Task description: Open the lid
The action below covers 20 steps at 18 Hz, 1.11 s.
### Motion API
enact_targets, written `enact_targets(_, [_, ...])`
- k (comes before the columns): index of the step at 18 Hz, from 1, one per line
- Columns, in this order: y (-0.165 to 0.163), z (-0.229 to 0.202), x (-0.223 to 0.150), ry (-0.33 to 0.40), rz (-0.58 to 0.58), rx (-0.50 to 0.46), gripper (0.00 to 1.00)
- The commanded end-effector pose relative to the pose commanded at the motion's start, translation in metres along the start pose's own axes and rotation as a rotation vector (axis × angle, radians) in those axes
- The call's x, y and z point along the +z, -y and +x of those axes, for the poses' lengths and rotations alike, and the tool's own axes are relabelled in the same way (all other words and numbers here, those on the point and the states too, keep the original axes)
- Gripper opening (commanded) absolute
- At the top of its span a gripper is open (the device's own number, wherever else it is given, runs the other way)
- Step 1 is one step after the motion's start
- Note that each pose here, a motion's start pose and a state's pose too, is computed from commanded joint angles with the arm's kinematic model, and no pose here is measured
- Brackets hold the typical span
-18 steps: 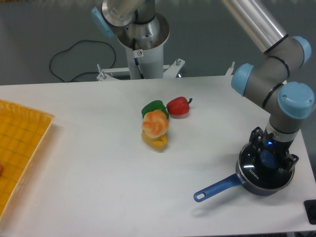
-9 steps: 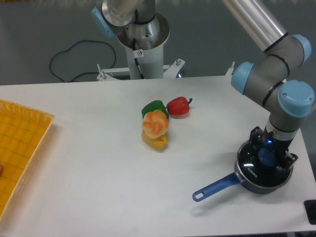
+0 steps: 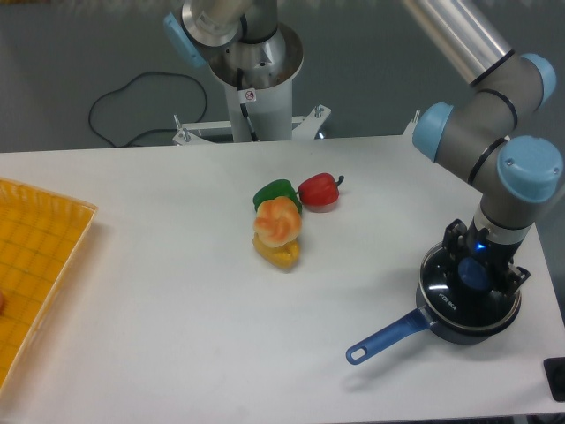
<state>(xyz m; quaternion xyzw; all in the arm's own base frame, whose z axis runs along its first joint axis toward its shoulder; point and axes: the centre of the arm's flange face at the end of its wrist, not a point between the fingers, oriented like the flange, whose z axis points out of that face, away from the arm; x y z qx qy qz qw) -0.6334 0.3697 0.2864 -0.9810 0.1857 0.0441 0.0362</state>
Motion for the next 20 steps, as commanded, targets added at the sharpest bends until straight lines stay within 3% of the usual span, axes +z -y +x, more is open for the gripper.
enact_targets(20, [-0.010, 0.023, -0.037, 0.006, 0.007, -0.029, 0.67])
